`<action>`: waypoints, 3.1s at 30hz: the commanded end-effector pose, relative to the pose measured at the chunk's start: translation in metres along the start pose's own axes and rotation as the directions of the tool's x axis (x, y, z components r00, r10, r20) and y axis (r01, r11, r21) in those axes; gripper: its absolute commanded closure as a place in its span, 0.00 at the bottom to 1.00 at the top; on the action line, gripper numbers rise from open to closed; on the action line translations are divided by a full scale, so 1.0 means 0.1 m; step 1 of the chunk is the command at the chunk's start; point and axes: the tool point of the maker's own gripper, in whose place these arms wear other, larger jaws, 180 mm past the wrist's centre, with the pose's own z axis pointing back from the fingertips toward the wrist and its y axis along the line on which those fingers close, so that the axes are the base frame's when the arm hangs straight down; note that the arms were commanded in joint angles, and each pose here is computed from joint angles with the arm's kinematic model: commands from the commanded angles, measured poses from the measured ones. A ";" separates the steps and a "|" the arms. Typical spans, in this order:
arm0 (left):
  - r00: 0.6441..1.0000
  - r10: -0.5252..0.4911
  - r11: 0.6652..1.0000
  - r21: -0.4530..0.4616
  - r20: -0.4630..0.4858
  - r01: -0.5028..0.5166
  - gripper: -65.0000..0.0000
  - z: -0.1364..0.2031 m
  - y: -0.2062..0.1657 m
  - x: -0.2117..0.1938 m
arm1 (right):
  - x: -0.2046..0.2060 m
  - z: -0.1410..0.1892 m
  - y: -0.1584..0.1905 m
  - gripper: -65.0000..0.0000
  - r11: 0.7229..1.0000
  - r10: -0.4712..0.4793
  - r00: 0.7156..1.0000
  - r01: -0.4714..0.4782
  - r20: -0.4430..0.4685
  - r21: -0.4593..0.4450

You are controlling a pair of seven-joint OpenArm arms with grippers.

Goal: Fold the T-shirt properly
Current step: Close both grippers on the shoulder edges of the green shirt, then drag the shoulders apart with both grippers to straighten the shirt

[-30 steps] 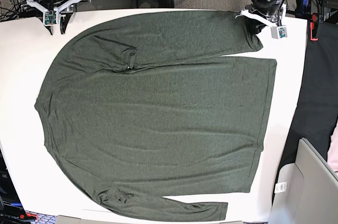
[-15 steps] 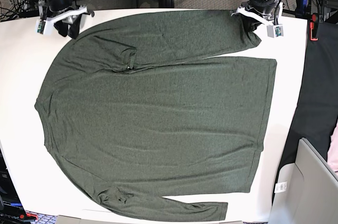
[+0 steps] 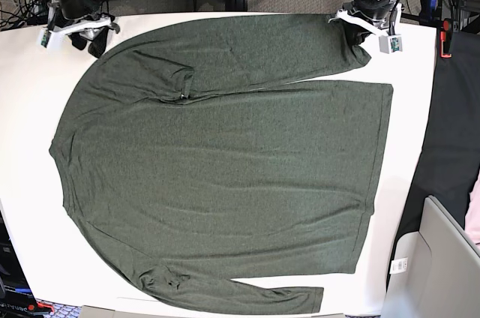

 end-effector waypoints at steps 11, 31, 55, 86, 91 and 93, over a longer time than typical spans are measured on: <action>1.000 -0.002 1.000 0.003 -0.030 0.002 1.00 0.03 0.01 -0.07 | 0.03 -0.25 -0.06 0.56 0.997 -0.075 0.997 0.075 0.015 0.003; 1.000 0.001 1.000 0.004 -0.029 -0.001 1.00 0.03 0.01 -0.08 | 0.02 -0.70 0.09 0.57 0.987 -0.160 0.987 0.160 -0.016 0.024; 0.997 -0.019 0.999 0.032 -0.069 0.021 1.00 0.15 0.14 -0.25 | 0.07 -0.24 0.03 1.00 0.994 -0.098 0.995 0.098 -0.005 0.049; 0.983 -0.122 0.991 0.071 0.138 0.113 1.00 0.47 0.26 0.37 | 0.43 0.20 0.19 1.00 0.982 0.013 0.995 -0.032 0.102 0.186; 0.968 -0.120 0.993 0.050 0.220 0.111 1.00 0.37 0.15 0.70 | 0.57 0.13 0.27 1.00 0.979 0.003 0.990 -0.032 0.144 0.203; 0.959 -0.119 0.993 0.041 0.258 0.112 1.00 0.34 0.10 0.85 | 0.60 0.11 0.28 1.00 0.978 -0.003 0.988 -0.028 0.152 0.206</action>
